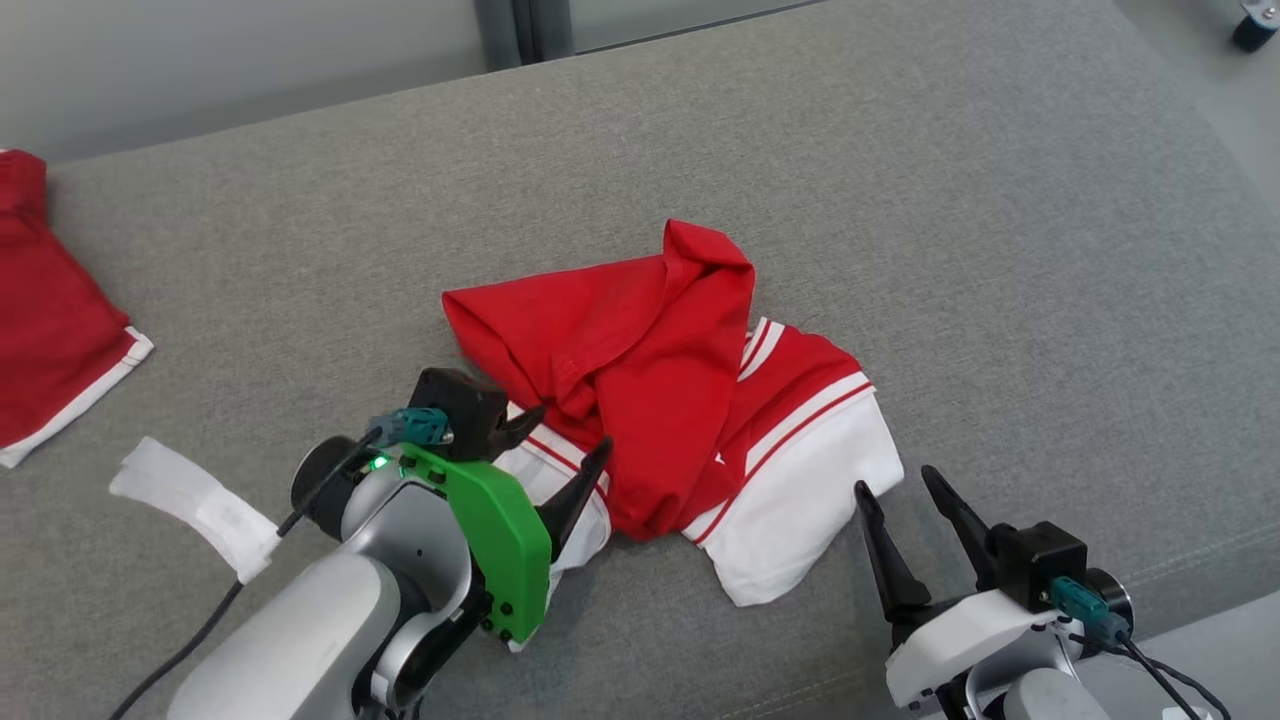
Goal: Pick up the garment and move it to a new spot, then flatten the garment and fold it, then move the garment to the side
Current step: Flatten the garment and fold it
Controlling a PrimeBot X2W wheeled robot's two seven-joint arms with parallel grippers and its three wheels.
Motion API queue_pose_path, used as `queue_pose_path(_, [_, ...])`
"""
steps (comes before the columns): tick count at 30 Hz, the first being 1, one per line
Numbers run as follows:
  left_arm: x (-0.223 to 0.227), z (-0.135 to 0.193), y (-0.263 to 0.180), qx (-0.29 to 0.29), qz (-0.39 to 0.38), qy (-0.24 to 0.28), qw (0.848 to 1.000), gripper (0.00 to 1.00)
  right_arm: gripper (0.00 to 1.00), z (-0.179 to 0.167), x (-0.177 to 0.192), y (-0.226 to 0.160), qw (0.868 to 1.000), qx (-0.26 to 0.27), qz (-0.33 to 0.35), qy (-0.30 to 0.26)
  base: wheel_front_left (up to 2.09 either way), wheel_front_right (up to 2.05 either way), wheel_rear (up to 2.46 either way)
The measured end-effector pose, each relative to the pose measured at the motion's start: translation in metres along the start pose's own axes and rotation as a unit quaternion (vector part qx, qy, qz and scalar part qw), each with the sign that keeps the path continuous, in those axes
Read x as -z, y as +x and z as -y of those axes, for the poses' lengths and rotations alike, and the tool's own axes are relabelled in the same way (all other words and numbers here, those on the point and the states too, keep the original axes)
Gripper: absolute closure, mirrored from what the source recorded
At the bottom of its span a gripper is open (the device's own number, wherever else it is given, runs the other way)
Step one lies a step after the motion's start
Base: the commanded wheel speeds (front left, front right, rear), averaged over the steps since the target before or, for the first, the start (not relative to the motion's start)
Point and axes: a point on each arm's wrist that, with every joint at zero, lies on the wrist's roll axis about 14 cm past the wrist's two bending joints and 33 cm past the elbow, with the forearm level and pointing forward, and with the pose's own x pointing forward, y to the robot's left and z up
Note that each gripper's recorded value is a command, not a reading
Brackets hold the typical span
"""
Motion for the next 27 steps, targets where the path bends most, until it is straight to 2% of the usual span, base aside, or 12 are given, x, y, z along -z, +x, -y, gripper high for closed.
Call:
queue_pose_path(5, [0.018,0.006,-0.001,0.012,-0.032,-0.057,0.998,0.00,0.00,-0.009,-0.002,0.009,1.000,-0.016,0.002,-0.002,0.00,0.00,0.00])
queue_pose_path(10, [0.014,0.007,0.011,0.020,-0.026,-0.092,0.995,0.00,0.00,-0.007,-0.002,0.010,1.000,-0.013,0.002,-0.001,0.00,0.00,0.00])
queue_pose_path(18, [0.010,-0.016,0.025,-0.008,-0.019,-0.097,0.995,0.00,0.00,0.004,0.001,0.004,1.000,0.006,-0.003,0.003,0.00,0.00,0.00])
queue_pose_path(19, [0.009,-0.018,0.027,-0.012,-0.016,-0.099,0.995,0.03,0.00,0.005,0.001,0.003,1.000,0.008,-0.004,0.003,0.00,0.00,0.00])
queue_pose_path(20, [0.008,-0.022,0.029,-0.018,-0.013,-0.102,0.995,0.20,0.00,0.006,0.001,0.003,1.000,0.009,-0.004,0.004,0.00,0.00,0.00])
queue_pose_path(21, [0.008,-0.023,0.030,-0.020,-0.012,-0.102,0.994,0.43,0.00,0.006,0.001,0.002,1.000,0.011,-0.005,0.005,0.00,0.00,0.00])
queue_pose_path(22, [0.006,-0.024,0.032,-0.020,-0.007,-0.103,0.994,0.62,0.00,0.007,0.002,0.002,1.000,0.012,-0.005,0.005,0.00,0.00,0.00])
queue_pose_path(23, [0.003,-0.024,0.034,-0.020,-0.003,-0.105,0.994,0.62,0.00,0.007,0.002,0.002,1.000,0.012,-0.005,0.005,0.00,0.00,0.00])
queue_pose_path(24, [0.001,-0.023,0.035,-0.018,0.000,-0.106,0.994,0.84,0.00,0.008,0.002,0.002,1.000,0.013,-0.006,0.005,0.00,0.00,0.00])
queue_pose_path(25, [-0.002,-0.021,0.036,-0.014,0.004,-0.105,0.994,1.00,0.00,0.008,0.002,0.003,1.000,0.013,-0.005,0.005,0.00,0.00,0.00])
queue_pose_path(27, [-0.005,-0.019,0.037,-0.007,0.008,-0.100,0.995,1.00,0.00,0.009,0.001,0.003,1.000,0.014,-0.005,0.005,0.00,0.00,0.00])
